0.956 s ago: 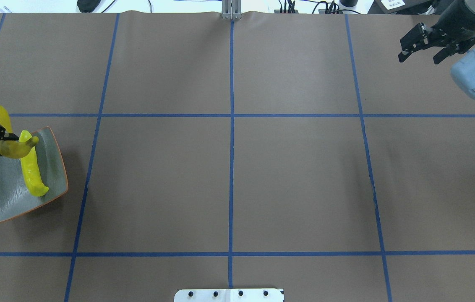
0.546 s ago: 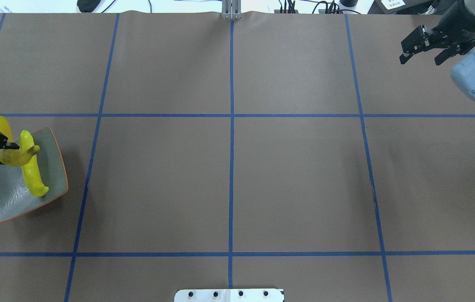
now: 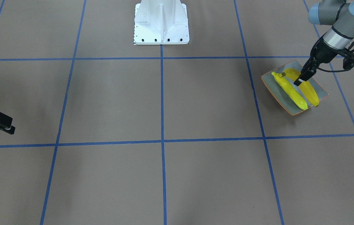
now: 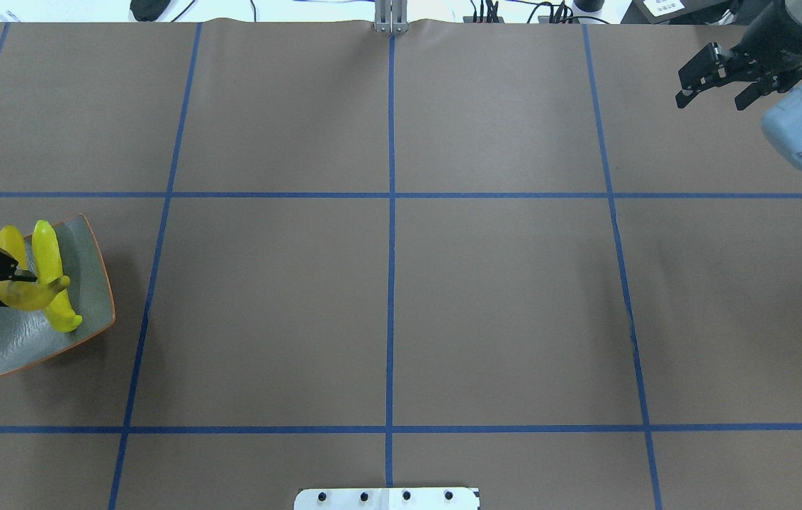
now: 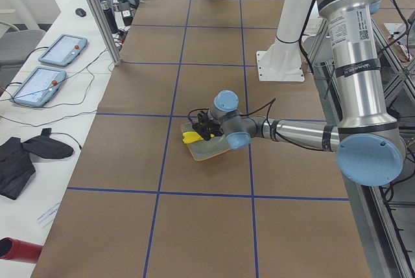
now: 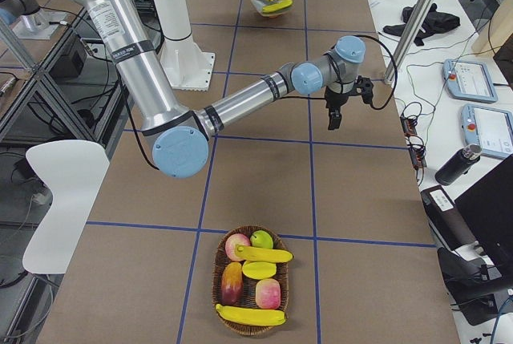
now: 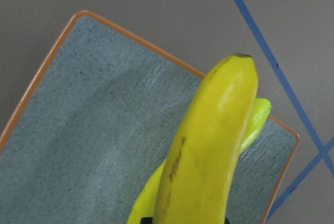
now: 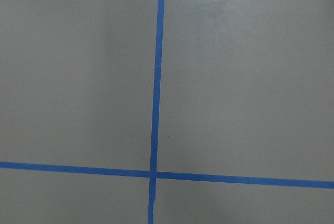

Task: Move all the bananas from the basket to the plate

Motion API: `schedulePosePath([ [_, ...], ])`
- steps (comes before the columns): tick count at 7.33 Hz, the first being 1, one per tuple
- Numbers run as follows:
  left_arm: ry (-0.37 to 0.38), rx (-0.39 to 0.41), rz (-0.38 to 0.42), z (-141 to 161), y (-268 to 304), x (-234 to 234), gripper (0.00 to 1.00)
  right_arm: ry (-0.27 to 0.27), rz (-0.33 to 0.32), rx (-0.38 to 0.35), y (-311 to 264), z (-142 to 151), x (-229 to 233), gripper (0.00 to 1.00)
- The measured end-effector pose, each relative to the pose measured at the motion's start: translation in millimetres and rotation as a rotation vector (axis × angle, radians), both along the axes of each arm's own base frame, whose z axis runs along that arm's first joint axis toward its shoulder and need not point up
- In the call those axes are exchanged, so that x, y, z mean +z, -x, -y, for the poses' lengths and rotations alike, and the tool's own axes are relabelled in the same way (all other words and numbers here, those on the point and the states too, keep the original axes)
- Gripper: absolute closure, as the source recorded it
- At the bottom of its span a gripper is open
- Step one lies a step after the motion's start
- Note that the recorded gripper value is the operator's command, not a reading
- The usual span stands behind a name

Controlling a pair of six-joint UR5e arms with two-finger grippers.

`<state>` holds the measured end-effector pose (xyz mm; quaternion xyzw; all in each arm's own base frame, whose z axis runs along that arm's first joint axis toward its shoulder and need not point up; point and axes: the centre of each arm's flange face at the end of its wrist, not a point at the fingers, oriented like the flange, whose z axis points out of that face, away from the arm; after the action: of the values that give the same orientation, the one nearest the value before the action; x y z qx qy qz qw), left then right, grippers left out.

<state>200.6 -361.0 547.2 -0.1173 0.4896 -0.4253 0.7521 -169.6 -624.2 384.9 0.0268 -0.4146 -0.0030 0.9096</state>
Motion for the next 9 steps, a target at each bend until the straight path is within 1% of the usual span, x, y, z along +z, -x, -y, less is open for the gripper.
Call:
schedulePosePath([
  [1, 0.002, 0.003, 0.002, -4.7, 3.6, 0.2, 0.01, 0.0, 0.0, 0.0, 0.2, -0.1, 0.0, 0.0],
  [4, -0.005, 0.003, -0.002, -5.0, 3.8, -3.6, 0.0, 0.001, -0.001, 0.0, 0.3, -0.2, 0.9, 0.0],
  [6, -0.022, -0.005, -0.009, 0.2, 6.1, -9.4, 0.0, -0.002, -0.012, 0.006, -5.5, 2.4, 5.2, 0.0],
  [7, -0.066, -0.014, -0.001, 9.4, 15.0, -13.1, 0.0, -0.012, -0.027, 0.006, -14.4, 4.0, 13.4, 0.0],
  [8, -0.157, -0.012, 0.035, 27.9, 28.4, -19.0, 0.0, -0.028, -0.057, -0.001, -27.6, 2.7, 30.7, 0.0],
  [9, -0.244, 0.003, 0.095, 57.7, 36.8, -32.1, 0.0, -0.044, -0.093, -0.013, -44.3, -1.1, 53.3, 0.0],
])
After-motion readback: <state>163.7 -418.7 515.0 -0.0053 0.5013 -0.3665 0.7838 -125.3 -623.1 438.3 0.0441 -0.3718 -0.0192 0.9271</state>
